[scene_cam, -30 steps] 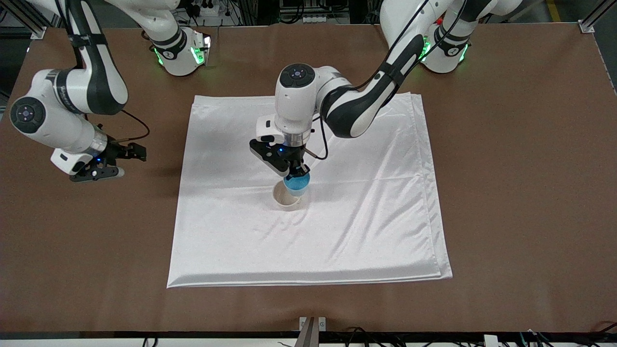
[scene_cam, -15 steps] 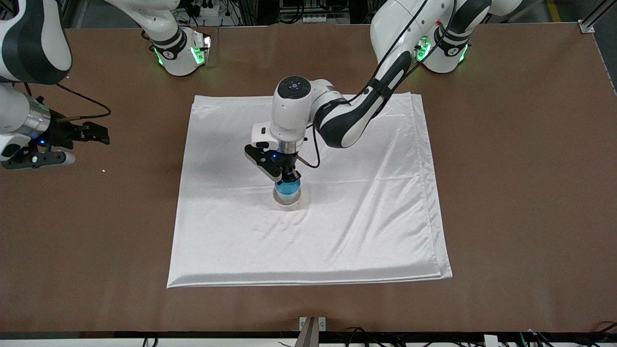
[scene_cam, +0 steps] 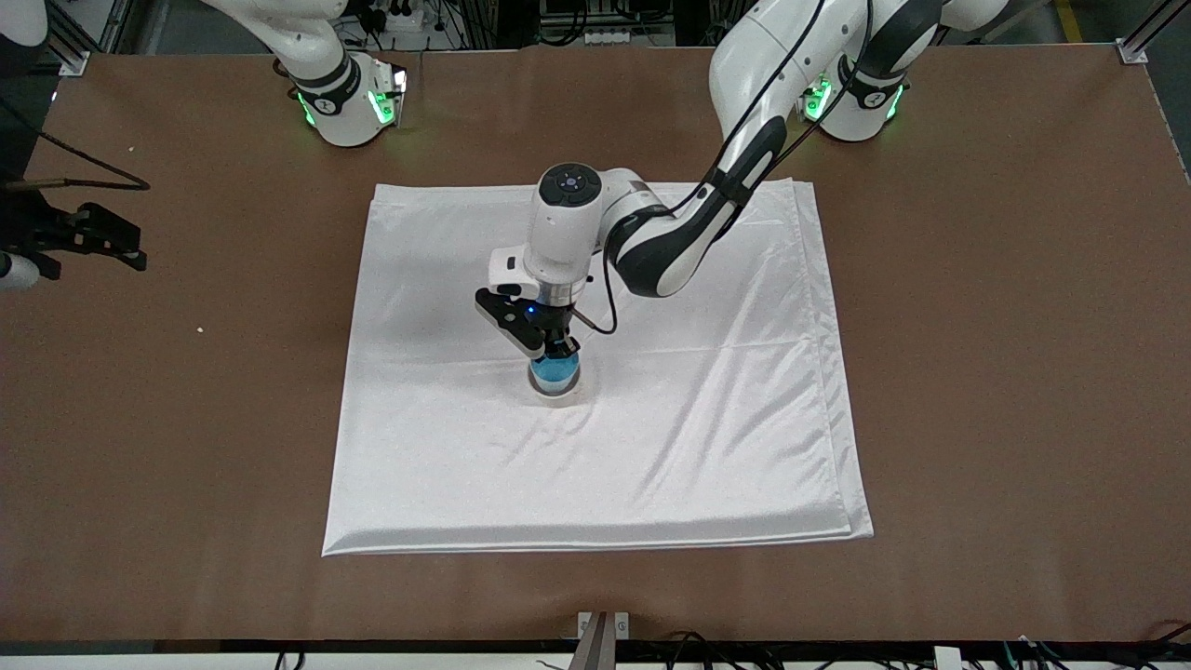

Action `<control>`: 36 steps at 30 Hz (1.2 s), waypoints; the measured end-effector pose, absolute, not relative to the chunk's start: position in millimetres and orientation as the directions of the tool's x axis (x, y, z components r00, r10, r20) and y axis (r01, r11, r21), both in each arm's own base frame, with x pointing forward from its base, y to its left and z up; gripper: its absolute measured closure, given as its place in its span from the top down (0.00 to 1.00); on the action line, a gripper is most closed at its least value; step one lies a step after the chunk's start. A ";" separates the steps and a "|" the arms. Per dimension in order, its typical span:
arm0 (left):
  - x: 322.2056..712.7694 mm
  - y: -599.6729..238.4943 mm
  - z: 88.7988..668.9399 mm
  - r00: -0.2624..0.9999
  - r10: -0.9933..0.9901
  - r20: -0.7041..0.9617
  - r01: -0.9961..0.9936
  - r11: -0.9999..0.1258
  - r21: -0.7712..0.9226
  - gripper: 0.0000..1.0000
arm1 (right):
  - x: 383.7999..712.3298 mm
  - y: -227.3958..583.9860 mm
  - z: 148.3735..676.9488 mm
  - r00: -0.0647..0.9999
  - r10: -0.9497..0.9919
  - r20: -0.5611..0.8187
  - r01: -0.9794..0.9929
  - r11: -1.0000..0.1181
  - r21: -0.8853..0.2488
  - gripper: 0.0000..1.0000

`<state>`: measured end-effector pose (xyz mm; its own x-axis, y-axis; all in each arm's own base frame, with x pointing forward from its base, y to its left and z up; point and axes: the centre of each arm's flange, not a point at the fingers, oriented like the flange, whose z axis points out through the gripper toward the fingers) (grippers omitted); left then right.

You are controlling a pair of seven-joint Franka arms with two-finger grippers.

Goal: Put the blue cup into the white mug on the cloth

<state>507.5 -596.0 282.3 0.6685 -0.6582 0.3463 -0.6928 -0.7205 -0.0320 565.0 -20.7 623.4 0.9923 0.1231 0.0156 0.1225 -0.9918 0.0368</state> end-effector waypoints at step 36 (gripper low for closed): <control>511.8 -597.1 271.6 0.676 -0.639 0.366 -0.682 -0.731 -0.019 0.38 | 583.1 -19.5 590.1 0.984 0.119 0.130 0.116 -0.993 0.032 1.00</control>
<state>511.8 -597.1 271.6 0.6758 -0.6395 0.3665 -0.6816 -0.7315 -0.0195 583.1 -19.5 590.1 0.9844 0.1190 0.1299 0.1158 -0.9928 0.0322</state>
